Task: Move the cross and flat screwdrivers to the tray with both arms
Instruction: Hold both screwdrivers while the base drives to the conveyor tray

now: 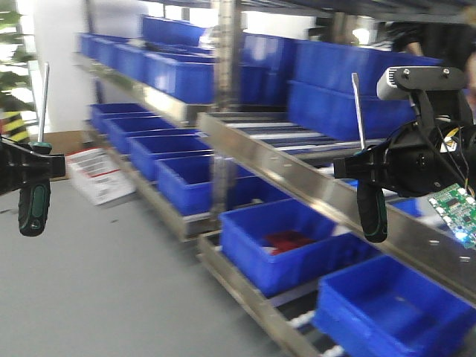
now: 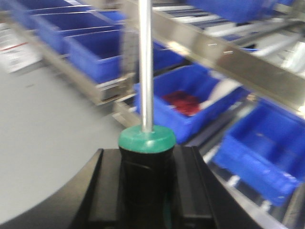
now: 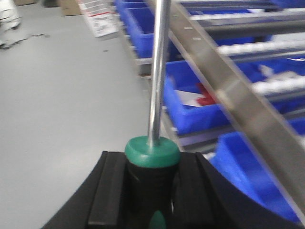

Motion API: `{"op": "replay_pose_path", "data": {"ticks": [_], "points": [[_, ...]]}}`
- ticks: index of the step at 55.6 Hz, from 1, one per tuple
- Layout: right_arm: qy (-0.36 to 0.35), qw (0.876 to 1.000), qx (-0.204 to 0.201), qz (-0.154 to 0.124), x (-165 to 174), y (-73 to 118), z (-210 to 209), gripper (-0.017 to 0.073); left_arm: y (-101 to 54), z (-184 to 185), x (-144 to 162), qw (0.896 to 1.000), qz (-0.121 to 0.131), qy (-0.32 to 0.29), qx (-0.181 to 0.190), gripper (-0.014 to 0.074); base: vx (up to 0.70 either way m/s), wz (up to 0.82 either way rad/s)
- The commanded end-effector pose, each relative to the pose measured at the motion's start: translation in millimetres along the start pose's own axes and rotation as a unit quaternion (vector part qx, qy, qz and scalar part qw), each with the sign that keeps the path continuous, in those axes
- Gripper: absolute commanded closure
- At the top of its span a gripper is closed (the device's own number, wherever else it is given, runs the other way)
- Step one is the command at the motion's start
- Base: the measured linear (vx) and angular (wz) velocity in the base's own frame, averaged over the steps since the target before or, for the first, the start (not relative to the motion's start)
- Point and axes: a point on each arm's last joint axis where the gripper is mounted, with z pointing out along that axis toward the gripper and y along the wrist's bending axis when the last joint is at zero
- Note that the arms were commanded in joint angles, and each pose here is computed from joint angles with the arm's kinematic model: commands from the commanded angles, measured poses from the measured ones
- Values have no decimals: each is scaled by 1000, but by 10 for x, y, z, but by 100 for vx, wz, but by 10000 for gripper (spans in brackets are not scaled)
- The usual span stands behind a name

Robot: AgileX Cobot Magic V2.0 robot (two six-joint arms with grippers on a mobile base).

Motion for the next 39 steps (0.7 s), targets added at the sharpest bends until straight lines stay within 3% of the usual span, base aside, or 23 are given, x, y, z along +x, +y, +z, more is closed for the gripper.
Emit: {"op": "replay_pose_path", "data": {"ticks": [1,39], "points": [[-84,996,-2,-1,-236,16,-222,567,-44,-184,-235,997,-8,-77,1,594,29,-89],[-84,996,-2,-1,-236,16,-222,567,-44,-184,-235,997,-8,-77,1,594,22,-79]]}}
